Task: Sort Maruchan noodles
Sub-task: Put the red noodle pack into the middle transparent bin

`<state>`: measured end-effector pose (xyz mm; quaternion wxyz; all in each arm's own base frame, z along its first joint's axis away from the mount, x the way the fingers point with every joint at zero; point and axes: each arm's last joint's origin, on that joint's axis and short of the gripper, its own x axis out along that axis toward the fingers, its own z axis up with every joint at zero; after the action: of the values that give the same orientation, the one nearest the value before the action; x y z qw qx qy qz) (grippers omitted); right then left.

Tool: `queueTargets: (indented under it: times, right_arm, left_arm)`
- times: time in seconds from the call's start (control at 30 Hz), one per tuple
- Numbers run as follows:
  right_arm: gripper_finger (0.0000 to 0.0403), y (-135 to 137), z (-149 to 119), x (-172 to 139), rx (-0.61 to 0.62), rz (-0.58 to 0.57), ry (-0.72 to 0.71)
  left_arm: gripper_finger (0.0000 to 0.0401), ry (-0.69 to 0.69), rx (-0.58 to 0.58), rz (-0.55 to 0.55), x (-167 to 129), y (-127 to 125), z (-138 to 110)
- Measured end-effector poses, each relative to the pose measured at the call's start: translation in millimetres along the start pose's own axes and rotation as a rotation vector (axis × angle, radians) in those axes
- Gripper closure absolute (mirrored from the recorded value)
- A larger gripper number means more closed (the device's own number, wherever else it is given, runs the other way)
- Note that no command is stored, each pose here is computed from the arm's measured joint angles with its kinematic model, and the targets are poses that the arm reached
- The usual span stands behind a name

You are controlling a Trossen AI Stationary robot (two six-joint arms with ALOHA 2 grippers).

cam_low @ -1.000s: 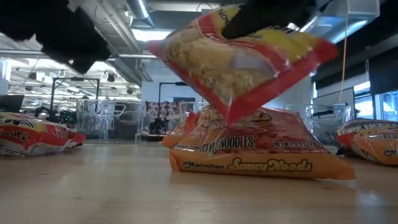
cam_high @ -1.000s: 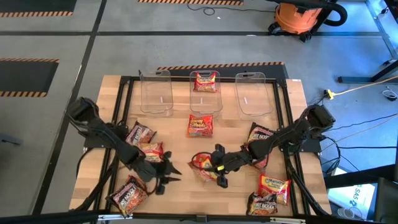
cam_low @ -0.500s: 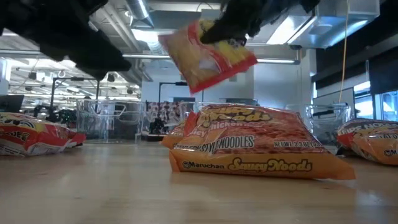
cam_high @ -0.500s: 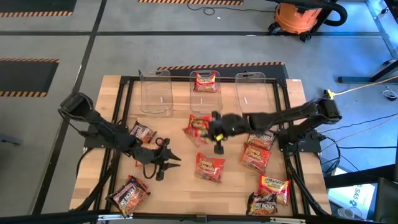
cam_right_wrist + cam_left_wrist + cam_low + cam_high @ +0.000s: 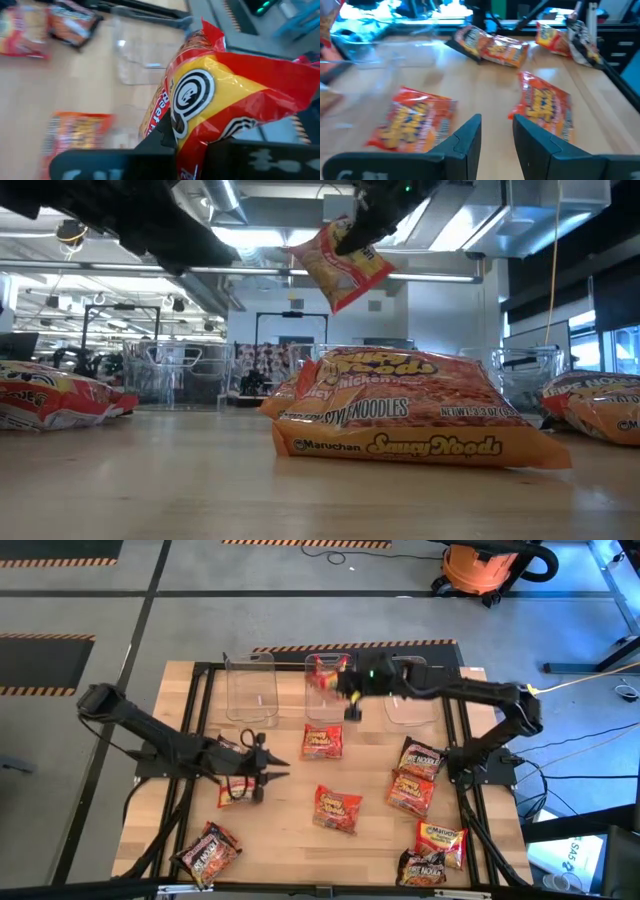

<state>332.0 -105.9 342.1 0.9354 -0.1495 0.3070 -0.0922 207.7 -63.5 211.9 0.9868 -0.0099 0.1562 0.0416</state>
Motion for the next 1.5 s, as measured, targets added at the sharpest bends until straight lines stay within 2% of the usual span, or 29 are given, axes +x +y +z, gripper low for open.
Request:
queueTargets:
  times: [0.2,0.4,0.67,0.97,1.17,1.37,1.5]
  right_arm:
    - [0.0403,-53.5,-13.3,20.4,0.005,-0.046,0.023]
    - [0.0403,-83.1,-30.7,45.1,0.003,0.023,0.096]
    - [0.0403,-85.1,-64.3,86.8,-0.127,0.141,0.208]
    - [0.0403,-73.6,-99.7,126.1,-0.149,0.271,0.324]
    - [0.0403,-71.5,-110.1,139.3,-0.202,0.264,0.366]
    - [0.0399,-71.7,-111.2,142.2,-0.183,0.253,0.367]
    - [0.0361,-73.2,-111.0,144.5,-0.12,0.219,0.362]
  left_arm:
    - [0.0296,-0.023,-0.011,0.083,-23.7,20.0,11.5]
    - [0.0296,-0.048,-0.01,0.162,-32.4,29.3,15.9]
    - [0.0296,-0.043,-0.009,0.171,-31.4,29.9,15.3]
    - [0.0296,-0.045,-0.01,0.17,-31.5,30.0,15.5]
    - [0.0296,-0.046,-0.01,0.176,-31.5,30.2,15.6]
    - [0.0296,-0.046,-0.01,0.177,-31.5,30.2,15.6]
    - [0.0296,-0.046,-0.01,0.177,-31.5,30.2,15.6]
